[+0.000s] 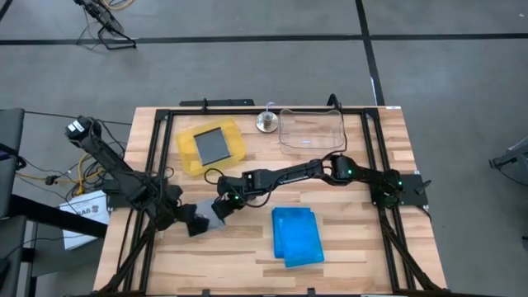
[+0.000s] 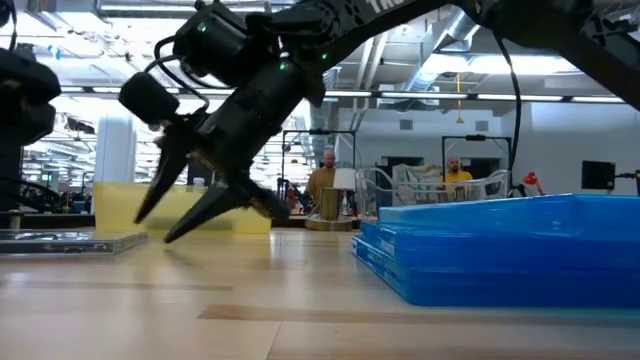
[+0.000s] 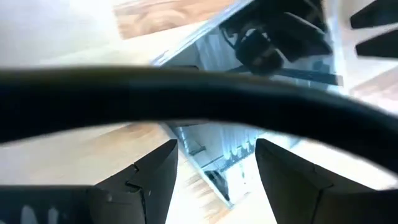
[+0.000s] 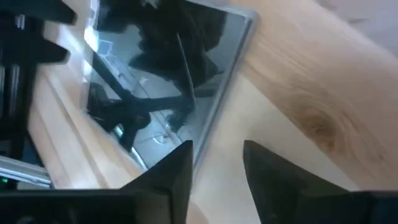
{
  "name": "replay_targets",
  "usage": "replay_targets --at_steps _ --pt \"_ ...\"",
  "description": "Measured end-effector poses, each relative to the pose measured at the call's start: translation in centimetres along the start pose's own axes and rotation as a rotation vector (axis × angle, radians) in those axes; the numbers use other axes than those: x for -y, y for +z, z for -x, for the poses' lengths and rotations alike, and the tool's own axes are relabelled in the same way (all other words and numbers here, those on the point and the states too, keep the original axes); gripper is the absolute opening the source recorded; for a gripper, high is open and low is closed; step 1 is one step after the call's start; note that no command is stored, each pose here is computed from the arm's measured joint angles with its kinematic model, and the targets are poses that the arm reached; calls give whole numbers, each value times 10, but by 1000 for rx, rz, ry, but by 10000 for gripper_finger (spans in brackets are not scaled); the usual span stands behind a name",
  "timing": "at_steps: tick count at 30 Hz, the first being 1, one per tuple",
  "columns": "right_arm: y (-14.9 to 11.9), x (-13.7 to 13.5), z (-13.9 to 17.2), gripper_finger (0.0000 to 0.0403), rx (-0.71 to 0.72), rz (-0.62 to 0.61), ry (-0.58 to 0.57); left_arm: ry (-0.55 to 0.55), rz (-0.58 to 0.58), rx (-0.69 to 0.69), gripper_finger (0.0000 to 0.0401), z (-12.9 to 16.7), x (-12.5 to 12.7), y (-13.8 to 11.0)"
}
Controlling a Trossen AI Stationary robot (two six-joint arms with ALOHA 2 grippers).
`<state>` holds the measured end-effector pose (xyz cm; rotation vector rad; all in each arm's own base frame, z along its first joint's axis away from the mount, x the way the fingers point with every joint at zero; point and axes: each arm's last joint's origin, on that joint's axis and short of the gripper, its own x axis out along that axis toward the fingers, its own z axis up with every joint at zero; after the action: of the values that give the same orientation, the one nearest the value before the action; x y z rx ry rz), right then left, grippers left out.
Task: Pick & place jewel cases by type
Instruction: Put the black CD case into the yellow bin
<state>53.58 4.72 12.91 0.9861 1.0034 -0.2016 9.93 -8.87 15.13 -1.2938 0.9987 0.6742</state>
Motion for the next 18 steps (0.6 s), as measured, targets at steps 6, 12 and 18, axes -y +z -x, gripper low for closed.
replay_targets --at_steps 6,12,18 --pt "0 1 -4 224 -21 -48 31 107 42 -31 209 -4 -7 -4" --pt "0 -1 -5 288 -19 -52 47 142 44 -16 209 -13 -7 -8" --pt "1 -1 -6 295 -8 -68 56 167 33 11 209 -23 -4 -13"
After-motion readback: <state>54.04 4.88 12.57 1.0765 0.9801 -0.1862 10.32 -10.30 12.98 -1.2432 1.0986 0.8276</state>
